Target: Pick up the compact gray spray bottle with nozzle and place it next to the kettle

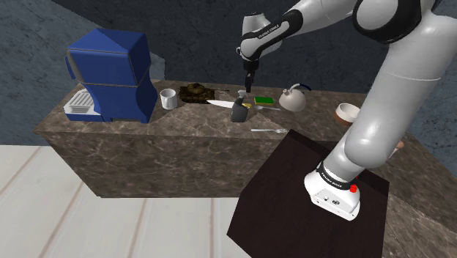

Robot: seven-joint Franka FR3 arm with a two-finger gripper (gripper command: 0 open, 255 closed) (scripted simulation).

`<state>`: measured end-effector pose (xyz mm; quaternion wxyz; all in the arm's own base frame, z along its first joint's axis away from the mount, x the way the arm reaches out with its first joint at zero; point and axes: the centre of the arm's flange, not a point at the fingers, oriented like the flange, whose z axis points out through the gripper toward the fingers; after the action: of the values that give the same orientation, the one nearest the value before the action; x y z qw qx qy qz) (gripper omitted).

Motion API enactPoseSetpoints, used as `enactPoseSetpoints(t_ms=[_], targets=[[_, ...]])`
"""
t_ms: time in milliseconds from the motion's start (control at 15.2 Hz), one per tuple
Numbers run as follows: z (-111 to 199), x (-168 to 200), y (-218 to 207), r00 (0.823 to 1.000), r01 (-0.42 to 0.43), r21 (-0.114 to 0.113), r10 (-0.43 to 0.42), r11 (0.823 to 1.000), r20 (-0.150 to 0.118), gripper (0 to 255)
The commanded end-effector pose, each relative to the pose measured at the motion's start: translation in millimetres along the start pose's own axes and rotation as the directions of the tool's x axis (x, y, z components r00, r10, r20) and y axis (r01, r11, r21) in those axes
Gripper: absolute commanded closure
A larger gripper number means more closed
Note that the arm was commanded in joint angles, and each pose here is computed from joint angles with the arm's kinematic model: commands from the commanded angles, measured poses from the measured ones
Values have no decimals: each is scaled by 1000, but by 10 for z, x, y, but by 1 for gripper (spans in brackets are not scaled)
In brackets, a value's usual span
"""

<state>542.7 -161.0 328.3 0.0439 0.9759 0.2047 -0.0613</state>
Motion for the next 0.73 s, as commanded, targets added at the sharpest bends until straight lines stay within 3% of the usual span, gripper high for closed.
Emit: enactPoseSetpoints(t_ms=[0,330,660], targets=[[142,168,124,999,32,1,-32,999,-7,0],[452,575,416,995,101,3,-101,995,-23,0],[716,580,414,995,101,3,-101,995,-23,0]])
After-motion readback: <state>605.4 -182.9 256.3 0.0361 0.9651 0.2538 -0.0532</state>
